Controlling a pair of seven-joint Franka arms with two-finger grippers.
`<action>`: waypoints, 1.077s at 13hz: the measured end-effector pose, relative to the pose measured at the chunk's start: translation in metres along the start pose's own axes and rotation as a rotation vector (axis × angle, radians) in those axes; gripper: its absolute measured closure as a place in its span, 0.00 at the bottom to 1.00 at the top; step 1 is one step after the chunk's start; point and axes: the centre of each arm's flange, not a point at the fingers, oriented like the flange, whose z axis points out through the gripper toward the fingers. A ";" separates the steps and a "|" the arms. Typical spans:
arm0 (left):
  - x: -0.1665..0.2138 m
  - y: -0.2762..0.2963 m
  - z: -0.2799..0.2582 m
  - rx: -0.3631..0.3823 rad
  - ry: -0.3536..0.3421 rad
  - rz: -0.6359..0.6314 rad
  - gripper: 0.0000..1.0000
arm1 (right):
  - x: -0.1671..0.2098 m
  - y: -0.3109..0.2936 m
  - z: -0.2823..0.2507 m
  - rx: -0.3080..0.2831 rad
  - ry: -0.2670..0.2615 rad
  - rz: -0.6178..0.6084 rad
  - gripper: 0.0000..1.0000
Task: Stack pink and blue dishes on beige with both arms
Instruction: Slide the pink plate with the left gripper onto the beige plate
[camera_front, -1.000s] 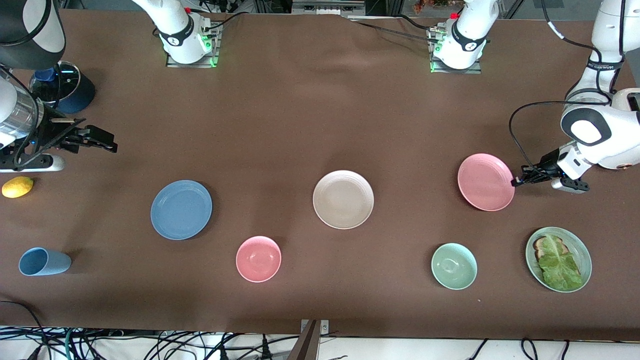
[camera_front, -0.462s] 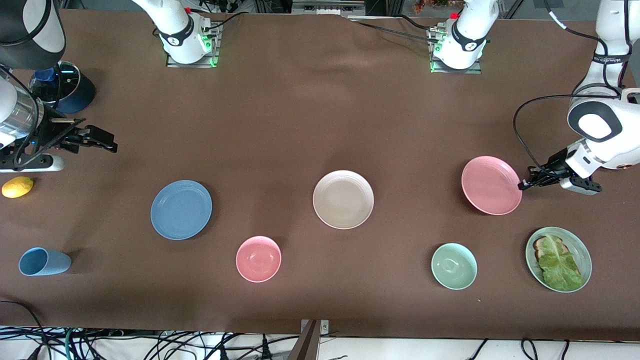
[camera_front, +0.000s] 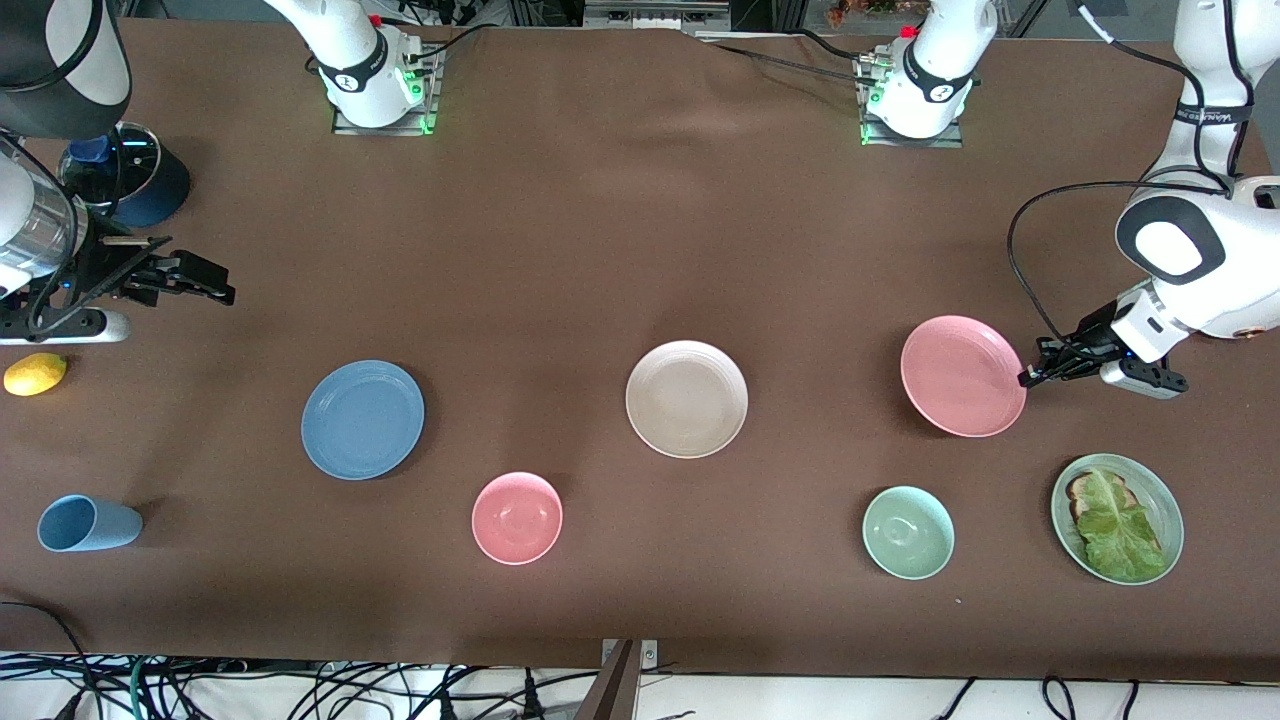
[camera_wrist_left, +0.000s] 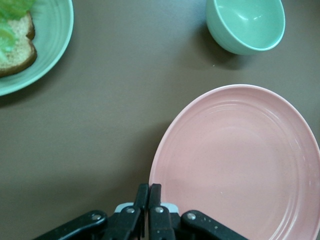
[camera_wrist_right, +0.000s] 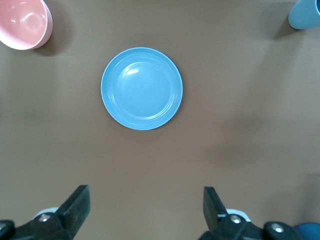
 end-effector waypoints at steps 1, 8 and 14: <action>0.009 0.010 -0.008 0.028 -0.009 0.003 0.96 | 0.000 0.000 0.000 0.000 0.000 0.000 0.00; 0.034 0.089 -0.010 0.024 -0.038 -0.067 0.96 | 0.000 0.000 0.000 0.000 -0.001 0.000 0.00; 0.044 0.181 0.013 0.055 -0.068 -0.127 0.96 | 0.000 0.001 0.001 0.000 -0.003 0.002 0.00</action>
